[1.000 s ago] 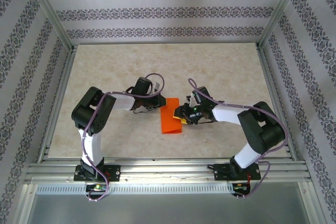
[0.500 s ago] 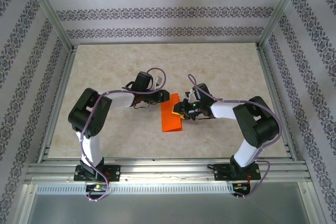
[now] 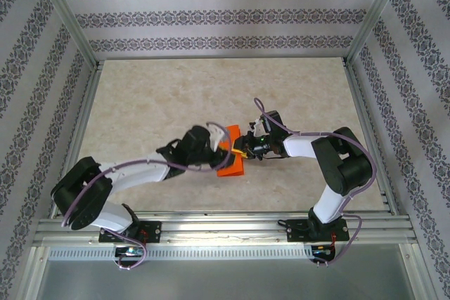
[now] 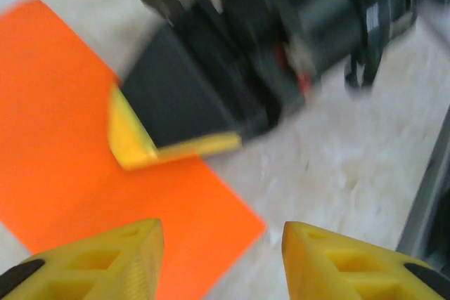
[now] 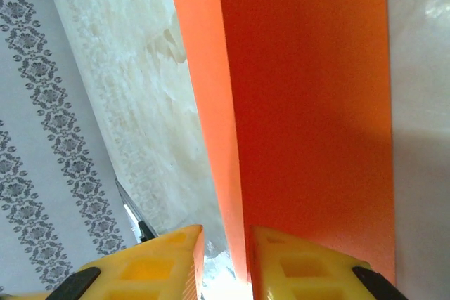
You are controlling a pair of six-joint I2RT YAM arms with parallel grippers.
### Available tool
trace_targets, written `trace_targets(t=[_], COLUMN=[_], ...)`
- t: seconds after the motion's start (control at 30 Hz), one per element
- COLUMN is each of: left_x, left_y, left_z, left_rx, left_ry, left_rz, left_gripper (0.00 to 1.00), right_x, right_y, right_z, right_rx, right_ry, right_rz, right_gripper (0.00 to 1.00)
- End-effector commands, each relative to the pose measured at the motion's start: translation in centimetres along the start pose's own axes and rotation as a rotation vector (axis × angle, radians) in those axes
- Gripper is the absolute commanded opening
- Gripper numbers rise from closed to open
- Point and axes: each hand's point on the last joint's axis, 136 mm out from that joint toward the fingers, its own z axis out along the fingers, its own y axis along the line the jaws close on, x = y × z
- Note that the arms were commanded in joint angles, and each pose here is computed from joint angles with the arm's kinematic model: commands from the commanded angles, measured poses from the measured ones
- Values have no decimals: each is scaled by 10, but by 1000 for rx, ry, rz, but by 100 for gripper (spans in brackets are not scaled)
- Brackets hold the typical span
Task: Fold a paper plane with a square sheet of paper (pick it up from the middle)
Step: Fold the triangle a second time at the center of the table.
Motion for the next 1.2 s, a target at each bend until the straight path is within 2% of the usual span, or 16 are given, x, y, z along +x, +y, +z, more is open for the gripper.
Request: trace_targets(t=[0.0,0.13,0.23,0.33,0.5,0.7,0.9,1.03,1.17], left_x=[2,25,33,40,34,26,32,28,27], left_y=[2,-21,-29,-36,-30,-20,-17,-12,-18], left_z=[0,13,20,28,37,43,53,52,52], left_rx=[-127,-180,-188,-214,-324,-420,-420,-462,-432], left_ry=[-58,13,23,53,50,42,74,64,53], left_rz=[236,448,505,591,687,725,746,748,740], left_gripper=[52,57,62,63,65,64,62,58,47], right_x=[-3,-3,-4,-3,-4,-3,-4,-4,-4], right_y=[4,7,6,6,7,6,7,7,7], right_z=[-1,-2,-2,-2,-3,-2,-2,-3,-3], right_rx=[-35,-43,-39,-38,-41,-37,-37,-36,-37], right_ry=[6,7,1,0,-2,-3,-5,-5,-5], right_rz=[-20,-22,-19,-16,-18,-14,-14,-12,-11], right_gripper=[24,24,25,24,24,24,25,25,25])
